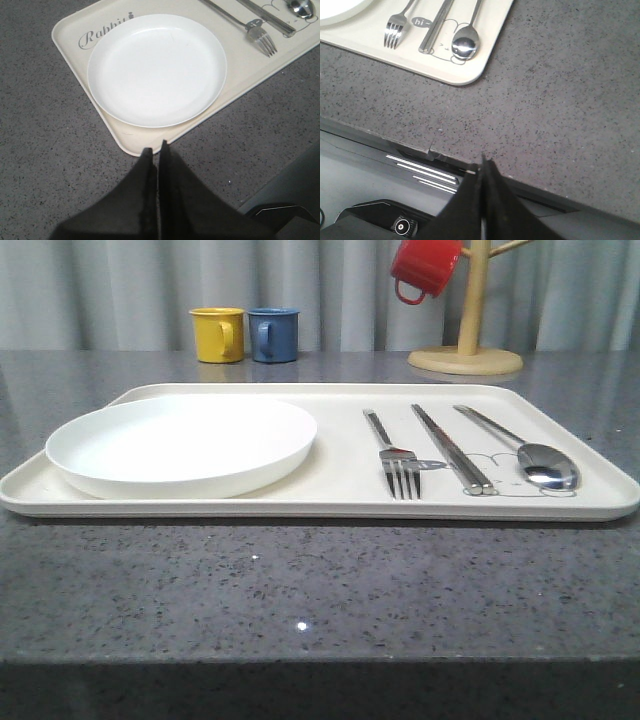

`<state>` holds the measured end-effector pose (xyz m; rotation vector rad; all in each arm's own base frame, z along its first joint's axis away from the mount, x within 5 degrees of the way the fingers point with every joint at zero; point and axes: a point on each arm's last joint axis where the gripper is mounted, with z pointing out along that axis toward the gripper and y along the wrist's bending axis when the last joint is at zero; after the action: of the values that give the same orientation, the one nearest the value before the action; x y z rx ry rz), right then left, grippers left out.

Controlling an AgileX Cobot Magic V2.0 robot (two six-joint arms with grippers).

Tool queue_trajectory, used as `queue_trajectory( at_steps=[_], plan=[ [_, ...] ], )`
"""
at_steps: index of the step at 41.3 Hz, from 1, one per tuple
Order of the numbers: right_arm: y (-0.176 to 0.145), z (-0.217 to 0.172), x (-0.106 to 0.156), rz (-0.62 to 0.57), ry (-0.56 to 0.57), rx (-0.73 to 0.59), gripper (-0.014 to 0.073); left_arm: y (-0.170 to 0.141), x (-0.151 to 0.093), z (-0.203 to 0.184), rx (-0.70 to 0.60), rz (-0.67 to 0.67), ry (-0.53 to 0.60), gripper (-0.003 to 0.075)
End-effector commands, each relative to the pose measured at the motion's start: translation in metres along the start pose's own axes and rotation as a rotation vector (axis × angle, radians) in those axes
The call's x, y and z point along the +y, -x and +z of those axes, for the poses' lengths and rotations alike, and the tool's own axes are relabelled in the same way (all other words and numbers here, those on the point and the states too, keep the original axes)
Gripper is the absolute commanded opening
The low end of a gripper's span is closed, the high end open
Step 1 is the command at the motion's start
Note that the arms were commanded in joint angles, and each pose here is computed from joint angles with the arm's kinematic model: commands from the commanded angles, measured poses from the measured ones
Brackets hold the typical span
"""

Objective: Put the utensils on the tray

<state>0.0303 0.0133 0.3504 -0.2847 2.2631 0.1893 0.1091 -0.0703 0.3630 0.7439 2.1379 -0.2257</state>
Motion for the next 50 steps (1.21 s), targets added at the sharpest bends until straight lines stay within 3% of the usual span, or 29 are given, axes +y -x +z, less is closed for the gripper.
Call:
queue_trajectory(
  at_steps=[1, 25, 30, 39, 50],
  plan=[
    [0.011, -0.003, 0.000, -0.012, -0.008, -0.088, -0.0068, 0.012, 0.000, -0.007, -0.100, -0.005, 0.001, -0.0018],
    [0.011, -0.003, 0.000, -0.011, -0.007, -0.087, -0.0068, 0.011, 0.000, -0.011, -0.115, -0.007, 0.000, -0.0018],
    [0.011, -0.003, 0.000, -0.011, -0.007, -0.084, -0.0068, 0.006, 0.009, -0.021, -0.147, -0.047, 0.068, -0.0018],
    [0.011, -0.003, 0.000, -0.011, -0.007, -0.083, -0.0068, -0.022, 0.025, -0.033, -0.397, -0.143, 0.275, -0.0018],
    [0.011, -0.003, 0.000, -0.011, -0.007, -0.083, -0.0068, -0.105, 0.017, -0.008, -0.636, -0.177, 0.471, -0.0018]
  ],
)
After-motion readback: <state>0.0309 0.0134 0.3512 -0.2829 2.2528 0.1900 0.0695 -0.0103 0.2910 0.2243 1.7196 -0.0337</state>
